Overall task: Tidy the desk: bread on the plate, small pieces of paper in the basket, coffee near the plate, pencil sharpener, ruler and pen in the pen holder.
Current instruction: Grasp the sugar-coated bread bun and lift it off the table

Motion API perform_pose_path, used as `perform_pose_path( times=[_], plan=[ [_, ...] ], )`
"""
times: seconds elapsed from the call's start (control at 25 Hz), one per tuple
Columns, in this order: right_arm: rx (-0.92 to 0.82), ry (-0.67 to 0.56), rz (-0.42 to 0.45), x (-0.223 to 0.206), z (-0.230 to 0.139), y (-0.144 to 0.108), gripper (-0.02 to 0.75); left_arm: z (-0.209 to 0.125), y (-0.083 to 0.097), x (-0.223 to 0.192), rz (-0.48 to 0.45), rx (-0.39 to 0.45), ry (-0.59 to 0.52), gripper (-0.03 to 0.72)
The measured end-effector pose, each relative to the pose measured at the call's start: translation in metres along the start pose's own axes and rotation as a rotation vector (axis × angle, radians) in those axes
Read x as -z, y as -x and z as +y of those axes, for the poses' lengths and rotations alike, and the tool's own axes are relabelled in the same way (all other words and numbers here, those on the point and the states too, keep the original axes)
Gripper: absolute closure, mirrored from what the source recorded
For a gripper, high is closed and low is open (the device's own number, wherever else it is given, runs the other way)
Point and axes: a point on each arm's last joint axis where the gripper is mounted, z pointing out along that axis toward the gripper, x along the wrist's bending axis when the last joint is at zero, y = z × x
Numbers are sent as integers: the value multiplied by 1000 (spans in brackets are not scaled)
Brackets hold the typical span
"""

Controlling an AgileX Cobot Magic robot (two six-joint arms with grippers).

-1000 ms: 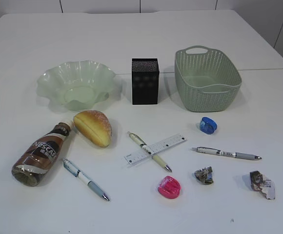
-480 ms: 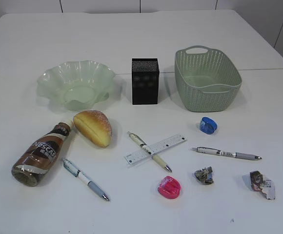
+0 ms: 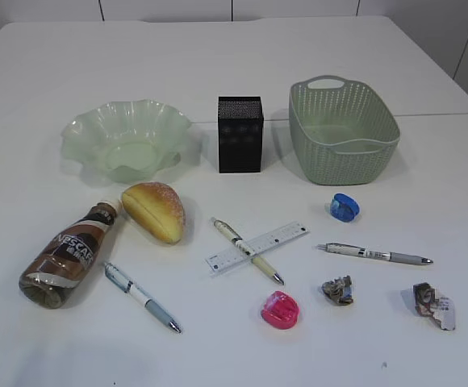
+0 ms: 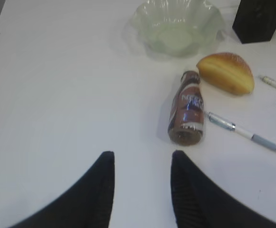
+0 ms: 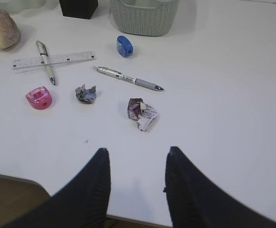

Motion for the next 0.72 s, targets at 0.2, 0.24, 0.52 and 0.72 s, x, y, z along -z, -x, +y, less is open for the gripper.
perform_pose_path(
  times=[0.2, 0.24, 0.52, 0.72],
  plan=[
    [0, -4, 0, -1, 0, 0, 421, 33, 2, -8, -25, 22, 69, 413],
    [0, -4, 0, -1, 0, 0, 421, 38, 3, -10, -33, 30, 82, 413],
    [0, -4, 0, -1, 0, 0, 421, 72, 6, -30, -81, 84, 76, 413],
    [0, -4, 0, -1, 0, 0, 421, 85, 8, -34, -105, 77, 84, 413]
  ],
)
